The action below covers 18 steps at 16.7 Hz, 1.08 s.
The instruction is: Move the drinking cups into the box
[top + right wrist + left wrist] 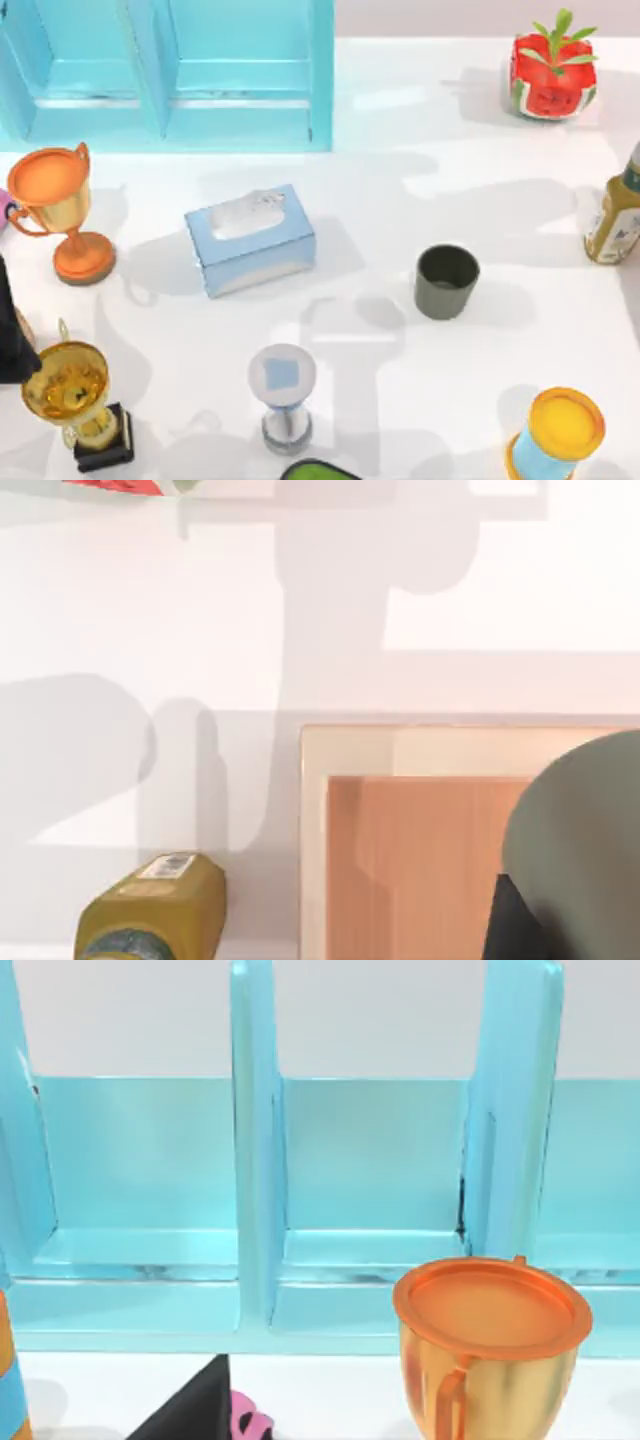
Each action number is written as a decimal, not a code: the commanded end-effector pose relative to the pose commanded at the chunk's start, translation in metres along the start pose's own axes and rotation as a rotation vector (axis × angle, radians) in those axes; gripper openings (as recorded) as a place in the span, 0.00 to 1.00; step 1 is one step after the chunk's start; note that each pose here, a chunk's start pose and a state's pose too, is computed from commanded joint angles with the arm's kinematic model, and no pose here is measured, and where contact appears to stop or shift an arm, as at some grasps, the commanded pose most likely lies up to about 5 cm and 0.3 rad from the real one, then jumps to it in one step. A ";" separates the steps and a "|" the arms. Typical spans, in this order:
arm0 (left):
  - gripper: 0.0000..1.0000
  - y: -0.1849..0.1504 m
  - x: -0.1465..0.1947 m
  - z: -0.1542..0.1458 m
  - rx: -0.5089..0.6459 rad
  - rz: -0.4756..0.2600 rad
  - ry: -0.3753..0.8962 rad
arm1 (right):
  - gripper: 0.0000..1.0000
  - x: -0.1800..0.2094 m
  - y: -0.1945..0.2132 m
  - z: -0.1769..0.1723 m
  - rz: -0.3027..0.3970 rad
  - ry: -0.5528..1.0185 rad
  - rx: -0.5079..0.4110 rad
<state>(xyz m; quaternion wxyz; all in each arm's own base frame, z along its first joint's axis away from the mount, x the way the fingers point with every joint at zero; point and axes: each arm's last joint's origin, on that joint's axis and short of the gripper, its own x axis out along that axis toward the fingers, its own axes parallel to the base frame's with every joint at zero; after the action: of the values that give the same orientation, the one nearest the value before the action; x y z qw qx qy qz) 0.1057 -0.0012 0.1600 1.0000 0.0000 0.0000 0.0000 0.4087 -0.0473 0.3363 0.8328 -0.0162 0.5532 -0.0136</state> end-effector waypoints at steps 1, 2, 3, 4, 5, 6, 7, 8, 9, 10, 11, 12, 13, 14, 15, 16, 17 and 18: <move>1.00 0.000 0.000 0.000 0.000 0.000 0.000 | 0.00 -0.018 -0.021 -0.014 -0.024 -0.020 -0.006; 1.00 0.000 0.000 0.000 0.000 0.000 0.000 | 0.00 -0.033 -0.039 -0.031 -0.046 -0.026 -0.011; 1.00 0.000 0.000 0.000 0.000 0.000 0.000 | 0.00 -0.045 -0.054 -0.050 -0.064 -0.018 -0.017; 1.00 0.000 0.000 0.000 0.000 0.000 0.000 | 0.00 -0.052 -0.065 -0.071 -0.075 0.002 -0.021; 1.00 0.000 0.000 0.000 0.000 0.000 0.000 | 0.00 -0.056 -0.073 -0.092 -0.079 0.030 -0.024; 1.00 0.000 0.000 0.000 0.000 0.000 0.000 | 0.00 -0.057 -0.078 -0.112 -0.074 0.065 -0.024; 1.00 0.000 0.000 0.000 0.000 0.000 0.000 | 0.00 -0.056 -0.081 -0.132 -0.062 0.103 -0.021; 1.00 0.000 0.000 0.000 0.000 0.000 0.000 | 0.00 -0.051 -0.081 -0.149 -0.043 0.143 -0.015; 1.00 0.000 0.000 0.000 0.000 0.000 0.000 | 0.00 -0.046 -0.081 -0.165 -0.020 0.182 -0.007; 1.00 0.000 0.000 0.000 0.000 0.000 0.000 | 0.00 -0.041 -0.080 -0.178 0.004 0.220 0.001; 1.00 0.000 0.000 0.000 0.000 0.000 0.000 | 0.00 -0.035 -0.078 -0.189 0.028 0.253 0.009; 1.00 0.000 0.000 0.000 0.000 0.000 0.000 | 0.00 -0.031 -0.076 -0.197 0.049 0.279 0.017; 1.00 0.000 0.000 0.000 0.000 0.000 0.000 | 0.00 -0.028 -0.074 -0.204 0.066 0.300 0.023; 1.00 0.000 0.000 0.000 0.000 0.000 0.000 | 0.00 -0.026 -0.072 -0.208 0.078 0.314 0.025; 1.00 0.000 0.000 0.000 0.000 0.000 0.000 | 0.00 -0.026 -0.072 -0.209 0.083 0.319 0.026; 1.00 0.000 0.000 0.000 0.000 0.000 0.000 | 0.00 -0.026 -0.072 -0.209 0.083 0.319 0.026; 1.00 0.000 0.000 0.000 0.000 0.000 0.000 | 0.00 -0.026 -0.072 -0.209 0.083 0.319 0.026; 1.00 0.000 0.000 0.000 0.000 0.000 0.000 | 0.00 -0.026 -0.072 -0.209 0.083 0.319 0.026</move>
<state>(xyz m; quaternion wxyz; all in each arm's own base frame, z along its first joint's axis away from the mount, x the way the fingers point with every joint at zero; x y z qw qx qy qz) 0.1057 -0.0012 0.1600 1.0000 0.0000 0.0000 0.0000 0.2054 -0.1203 0.2817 0.7342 0.0197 0.6785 0.0112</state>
